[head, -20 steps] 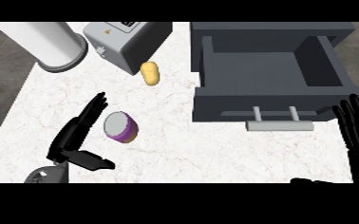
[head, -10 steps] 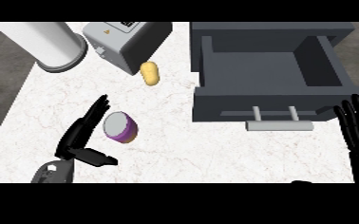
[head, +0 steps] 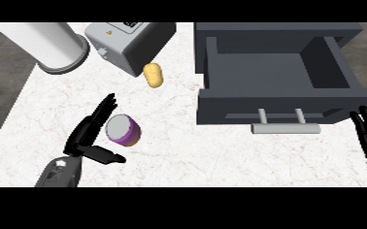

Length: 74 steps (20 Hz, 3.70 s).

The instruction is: Pick up the can, place it into the drawer and close the drawer

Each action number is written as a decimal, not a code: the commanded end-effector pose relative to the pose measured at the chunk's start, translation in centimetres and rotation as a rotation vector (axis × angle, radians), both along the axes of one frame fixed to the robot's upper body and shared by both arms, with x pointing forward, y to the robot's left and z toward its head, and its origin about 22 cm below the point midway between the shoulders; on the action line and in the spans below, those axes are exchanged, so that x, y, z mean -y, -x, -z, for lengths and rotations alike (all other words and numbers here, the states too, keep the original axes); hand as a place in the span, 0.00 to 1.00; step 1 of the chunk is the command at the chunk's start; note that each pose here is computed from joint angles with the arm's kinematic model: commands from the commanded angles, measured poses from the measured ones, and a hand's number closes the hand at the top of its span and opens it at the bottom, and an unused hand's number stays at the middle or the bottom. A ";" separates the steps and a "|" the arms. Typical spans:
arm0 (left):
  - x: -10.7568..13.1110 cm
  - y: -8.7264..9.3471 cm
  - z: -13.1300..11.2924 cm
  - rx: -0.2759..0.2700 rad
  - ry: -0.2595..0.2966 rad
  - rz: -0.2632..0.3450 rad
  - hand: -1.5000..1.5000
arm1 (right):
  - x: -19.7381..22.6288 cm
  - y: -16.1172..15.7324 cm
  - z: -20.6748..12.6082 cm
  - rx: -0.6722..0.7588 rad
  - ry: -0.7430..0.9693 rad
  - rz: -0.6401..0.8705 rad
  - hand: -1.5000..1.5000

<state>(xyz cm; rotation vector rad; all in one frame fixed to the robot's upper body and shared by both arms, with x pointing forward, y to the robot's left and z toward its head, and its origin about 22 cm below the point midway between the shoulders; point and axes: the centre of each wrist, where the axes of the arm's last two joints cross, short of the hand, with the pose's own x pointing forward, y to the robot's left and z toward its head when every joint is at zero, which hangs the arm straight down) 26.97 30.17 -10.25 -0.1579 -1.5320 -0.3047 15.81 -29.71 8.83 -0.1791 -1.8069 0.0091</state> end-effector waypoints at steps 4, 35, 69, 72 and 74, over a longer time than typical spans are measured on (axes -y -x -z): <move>-0.1 -2.2 0.0 -0.003 0.008 -0.014 0.00 | -0.4 -0.1 0.8 -0.020 0.007 0.003 0.00; 7.6 -1.8 -0.9 0.018 0.163 0.135 1.00 | -0.5 3.0 0.1 -0.007 -0.023 -0.004 0.00; 19.0 -8.2 -26.6 0.237 0.093 -0.173 1.00 | 1.3 2.2 0.3 0.015 -0.015 0.024 0.00; 21.3 -9.1 -26.2 0.244 0.073 -0.163 1.00 | 0.9 1.6 -0.8 0.027 -0.030 0.027 0.00; 22.4 -9.0 -26.4 0.284 0.058 -0.171 1.00 | 0.7 3.1 -1.3 0.041 -0.038 0.023 0.00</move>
